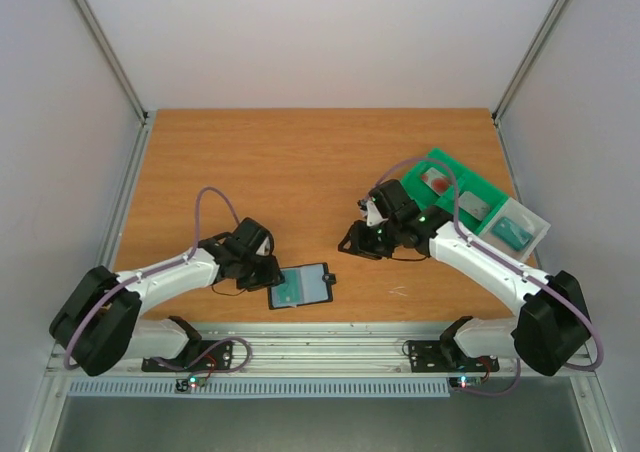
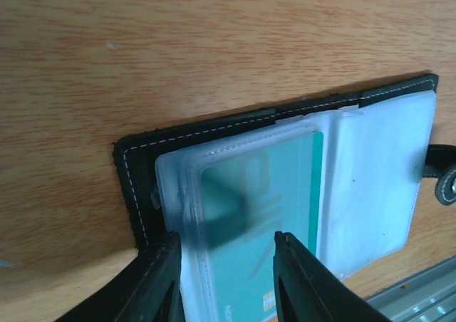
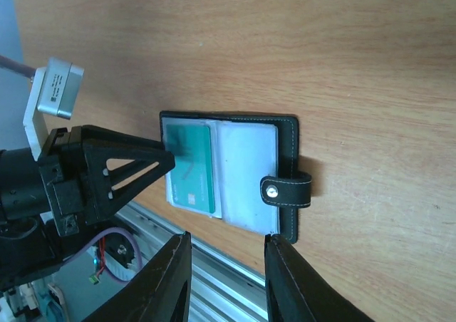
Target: Take the credit cards out of the card holder
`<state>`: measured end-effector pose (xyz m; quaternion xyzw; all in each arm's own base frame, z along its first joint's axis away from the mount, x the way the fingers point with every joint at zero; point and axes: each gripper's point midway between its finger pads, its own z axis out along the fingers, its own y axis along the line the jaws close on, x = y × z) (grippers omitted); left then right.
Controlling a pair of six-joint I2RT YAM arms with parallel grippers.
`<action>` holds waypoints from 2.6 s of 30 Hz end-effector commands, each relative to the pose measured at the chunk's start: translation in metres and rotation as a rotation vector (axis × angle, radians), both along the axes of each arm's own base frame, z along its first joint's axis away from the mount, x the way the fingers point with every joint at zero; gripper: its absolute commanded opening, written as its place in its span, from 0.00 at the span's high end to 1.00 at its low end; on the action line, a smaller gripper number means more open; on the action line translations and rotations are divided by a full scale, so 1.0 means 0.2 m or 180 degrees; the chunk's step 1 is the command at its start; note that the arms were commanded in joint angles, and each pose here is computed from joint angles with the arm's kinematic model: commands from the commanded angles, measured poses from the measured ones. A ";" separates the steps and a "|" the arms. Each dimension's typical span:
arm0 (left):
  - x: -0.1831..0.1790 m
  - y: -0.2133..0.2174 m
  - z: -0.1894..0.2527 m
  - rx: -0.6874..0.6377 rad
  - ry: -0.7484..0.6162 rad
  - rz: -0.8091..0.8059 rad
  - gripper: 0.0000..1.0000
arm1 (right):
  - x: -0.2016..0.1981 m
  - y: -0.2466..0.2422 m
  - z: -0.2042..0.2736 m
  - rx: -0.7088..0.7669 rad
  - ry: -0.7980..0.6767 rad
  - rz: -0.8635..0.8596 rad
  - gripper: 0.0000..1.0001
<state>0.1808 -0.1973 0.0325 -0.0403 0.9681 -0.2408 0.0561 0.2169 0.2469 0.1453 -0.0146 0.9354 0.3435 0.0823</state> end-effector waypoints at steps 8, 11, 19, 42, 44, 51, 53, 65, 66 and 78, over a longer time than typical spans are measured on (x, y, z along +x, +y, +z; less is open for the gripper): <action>0.01 -0.09 -0.04 -0.0346 0.0017 0.0022 0.79 | -0.01 0.07 -0.05 -0.0006 0.0005 0.0059 0.71; 0.01 -0.12 -0.04 -0.0438 0.0055 0.0044 0.82 | -0.03 0.10 -0.08 0.0011 0.0046 0.0098 0.72; 0.03 -0.19 0.04 -0.0747 -0.0012 0.0024 0.80 | -0.10 0.27 -0.13 0.0146 0.0016 0.0400 0.73; -0.02 -0.14 -0.03 -0.0568 0.0025 -0.0101 0.99 | -0.15 0.41 -0.51 0.0085 0.0317 0.0587 0.78; -0.03 -0.14 -0.05 -0.0570 0.0067 -0.0117 1.00 | -0.16 0.41 -0.52 0.0094 0.0311 0.0631 0.78; -0.04 -0.16 -0.08 -0.0619 0.0173 -0.0122 1.00 | -0.16 0.41 -0.59 0.0047 0.0269 0.0693 0.79; -0.05 -0.16 -0.08 -0.0618 0.0208 -0.0179 1.00 | -0.17 0.41 -0.62 0.0059 0.0300 0.0719 0.81; -0.08 -0.11 -0.12 -0.0466 0.0205 -0.0171 1.00 | -0.18 0.43 -0.65 0.0296 0.0207 0.0758 0.93; -0.08 -0.10 -0.12 -0.0461 0.0199 -0.0162 0.99 | -0.18 0.43 -0.64 0.0322 0.0200 0.0763 0.95; -0.06 -0.05 -0.12 -0.0235 0.0125 -0.0098 0.91 | -0.15 0.40 -0.61 0.0295 0.0064 0.0762 0.99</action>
